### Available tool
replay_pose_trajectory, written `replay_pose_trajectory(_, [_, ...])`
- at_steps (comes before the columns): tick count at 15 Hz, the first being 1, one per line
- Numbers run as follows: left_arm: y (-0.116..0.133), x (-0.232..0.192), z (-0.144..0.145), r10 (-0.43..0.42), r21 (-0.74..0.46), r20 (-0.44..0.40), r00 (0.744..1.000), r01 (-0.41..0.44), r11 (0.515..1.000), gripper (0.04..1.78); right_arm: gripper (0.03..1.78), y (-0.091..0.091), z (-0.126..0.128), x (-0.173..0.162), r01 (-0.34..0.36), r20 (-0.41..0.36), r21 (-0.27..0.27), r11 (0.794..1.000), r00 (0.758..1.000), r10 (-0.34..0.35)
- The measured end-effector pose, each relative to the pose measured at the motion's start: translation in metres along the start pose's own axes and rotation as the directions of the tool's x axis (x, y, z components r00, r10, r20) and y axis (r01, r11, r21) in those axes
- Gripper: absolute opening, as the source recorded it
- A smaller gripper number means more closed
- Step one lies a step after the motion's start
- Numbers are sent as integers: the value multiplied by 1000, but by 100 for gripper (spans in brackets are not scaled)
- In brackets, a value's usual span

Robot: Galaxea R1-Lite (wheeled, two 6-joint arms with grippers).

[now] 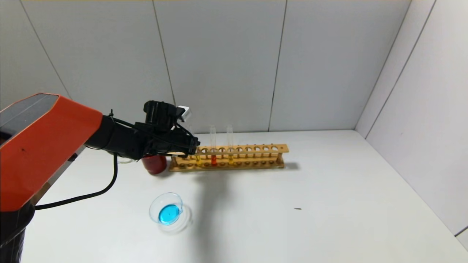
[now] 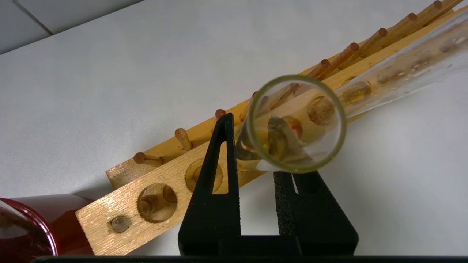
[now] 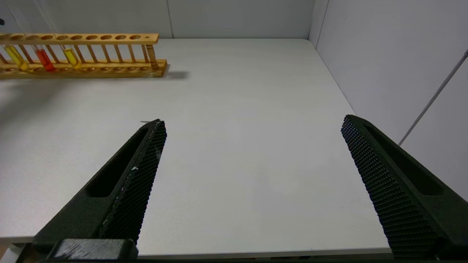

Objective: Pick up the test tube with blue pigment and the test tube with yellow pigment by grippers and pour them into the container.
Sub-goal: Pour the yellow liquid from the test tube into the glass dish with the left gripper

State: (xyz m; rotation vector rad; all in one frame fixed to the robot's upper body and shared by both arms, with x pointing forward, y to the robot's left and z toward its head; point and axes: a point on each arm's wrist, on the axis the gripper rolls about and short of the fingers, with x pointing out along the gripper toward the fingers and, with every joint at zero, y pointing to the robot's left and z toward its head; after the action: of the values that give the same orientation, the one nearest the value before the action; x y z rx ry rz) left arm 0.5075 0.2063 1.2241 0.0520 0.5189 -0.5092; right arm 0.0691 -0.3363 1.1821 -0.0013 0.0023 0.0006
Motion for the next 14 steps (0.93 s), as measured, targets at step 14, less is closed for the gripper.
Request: replay_pose_trajectory(14, [-5,-79,71,25,116,246,969,-55,992,31,175,0,0,0,0,0,0,1000,1000,0])
